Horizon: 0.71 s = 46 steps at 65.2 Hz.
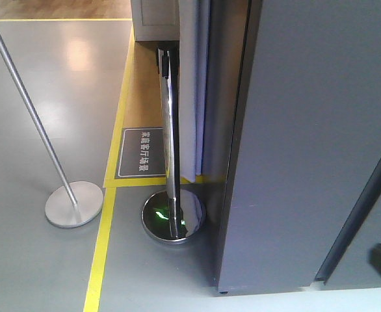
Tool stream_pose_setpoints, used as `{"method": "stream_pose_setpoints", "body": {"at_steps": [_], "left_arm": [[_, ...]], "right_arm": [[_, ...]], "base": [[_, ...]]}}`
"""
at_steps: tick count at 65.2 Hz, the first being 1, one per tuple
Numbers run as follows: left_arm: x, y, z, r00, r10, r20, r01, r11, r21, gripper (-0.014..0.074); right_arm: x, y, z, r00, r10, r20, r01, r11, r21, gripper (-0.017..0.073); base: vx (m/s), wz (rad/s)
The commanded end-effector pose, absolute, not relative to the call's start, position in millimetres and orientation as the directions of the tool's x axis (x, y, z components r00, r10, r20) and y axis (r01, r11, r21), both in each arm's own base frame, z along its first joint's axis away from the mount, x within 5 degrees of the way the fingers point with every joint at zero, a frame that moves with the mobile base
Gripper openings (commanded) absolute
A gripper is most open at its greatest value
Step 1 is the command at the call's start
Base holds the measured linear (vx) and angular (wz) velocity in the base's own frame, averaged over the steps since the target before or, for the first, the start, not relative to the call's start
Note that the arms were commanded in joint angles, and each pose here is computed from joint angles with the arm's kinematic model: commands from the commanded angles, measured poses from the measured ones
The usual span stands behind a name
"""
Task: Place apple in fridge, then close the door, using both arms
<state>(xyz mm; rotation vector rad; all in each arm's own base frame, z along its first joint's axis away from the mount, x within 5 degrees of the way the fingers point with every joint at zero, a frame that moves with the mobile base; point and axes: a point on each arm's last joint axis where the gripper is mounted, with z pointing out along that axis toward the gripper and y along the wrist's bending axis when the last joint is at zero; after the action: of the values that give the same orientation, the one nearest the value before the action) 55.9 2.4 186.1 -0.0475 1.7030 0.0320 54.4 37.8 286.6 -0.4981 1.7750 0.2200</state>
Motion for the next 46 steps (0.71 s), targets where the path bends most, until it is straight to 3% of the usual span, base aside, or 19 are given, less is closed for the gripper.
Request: {"method": "stream_pose_setpoints", "body": {"at_steps": [1,12,27,42,46], "left_arm": [[56.0,2.7,189.7,-0.046,-0.022,-0.999,-0.054,0.998,-0.019,-0.0008],[56.0,2.7,189.7,-0.046,-0.022,-0.999,-0.054,0.998,-0.019,-0.0008],[56.0,2.7,189.7,-0.046,-0.022,-0.999,-0.054,0.998,-0.019,-0.0008],[56.0,2.7,189.7,-0.046,-0.022,-0.999,-0.054,0.998,-0.019,-0.0008],[56.0,2.7,189.7,-0.046,-0.022,-0.999,-0.054,0.998,-0.019,-0.0008]], "right_arm": [[54.1,27.4,296.4,-0.192,-0.103,-0.976,-0.301,0.953,-0.041,-0.0002],[53.7,12.3,288.9,-0.196,-0.059,-0.979,-0.130,0.991,-0.034,-0.0002],[58.2,1.8,243.2,-0.058,0.044,-0.997,-0.014,0.999,0.045,-0.0002],[55.9,-0.3,209.8,0.181,0.121,-0.976,-0.015,0.993,0.120,-0.0002],[55.4,-0.4,210.8,0.164,0.132,-0.978,-0.012,0.991,0.131,-0.0002]], "base": [[0.00,0.00],[0.00,0.00],[0.00,0.00],[0.00,0.00],[0.00,0.00]]}}
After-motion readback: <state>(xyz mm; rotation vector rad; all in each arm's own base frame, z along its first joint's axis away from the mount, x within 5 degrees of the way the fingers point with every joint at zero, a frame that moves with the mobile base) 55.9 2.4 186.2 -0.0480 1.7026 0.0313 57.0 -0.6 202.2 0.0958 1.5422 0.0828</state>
